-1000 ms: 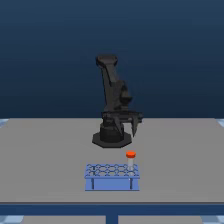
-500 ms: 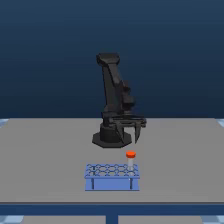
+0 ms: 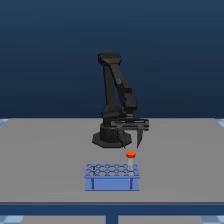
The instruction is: Pick up the centrifuge tube on the rack
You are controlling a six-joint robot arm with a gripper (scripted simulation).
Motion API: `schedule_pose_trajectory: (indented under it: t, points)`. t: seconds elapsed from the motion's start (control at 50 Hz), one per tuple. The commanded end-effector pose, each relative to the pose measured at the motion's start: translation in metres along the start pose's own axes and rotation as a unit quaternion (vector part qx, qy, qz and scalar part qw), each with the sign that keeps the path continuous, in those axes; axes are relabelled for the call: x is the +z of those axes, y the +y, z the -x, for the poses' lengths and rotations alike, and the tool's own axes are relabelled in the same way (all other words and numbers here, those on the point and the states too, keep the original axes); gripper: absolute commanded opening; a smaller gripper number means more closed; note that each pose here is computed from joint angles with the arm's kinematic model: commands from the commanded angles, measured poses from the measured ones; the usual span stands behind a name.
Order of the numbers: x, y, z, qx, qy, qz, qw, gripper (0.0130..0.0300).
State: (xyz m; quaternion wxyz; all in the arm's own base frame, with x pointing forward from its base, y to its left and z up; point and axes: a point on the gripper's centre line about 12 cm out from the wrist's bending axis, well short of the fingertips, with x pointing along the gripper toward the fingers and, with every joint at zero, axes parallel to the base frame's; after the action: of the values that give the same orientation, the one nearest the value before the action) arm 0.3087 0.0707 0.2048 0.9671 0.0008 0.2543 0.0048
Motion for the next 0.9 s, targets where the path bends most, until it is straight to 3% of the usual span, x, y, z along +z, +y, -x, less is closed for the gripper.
schedule_pose_trajectory:
  t: [0.02,0.32,0.9]
  points:
    - [0.0009,0.0007,-0.0024,-0.0035,0.002,0.0014,0.99999,0.0300]
    - [0.0008,0.0018,-0.0062,-0.0062,0.007,-0.0020,0.99996,0.0300]
    - [-0.0070,0.0013,-0.0090,-0.0051,0.005,-0.0005,0.99998,0.0300]
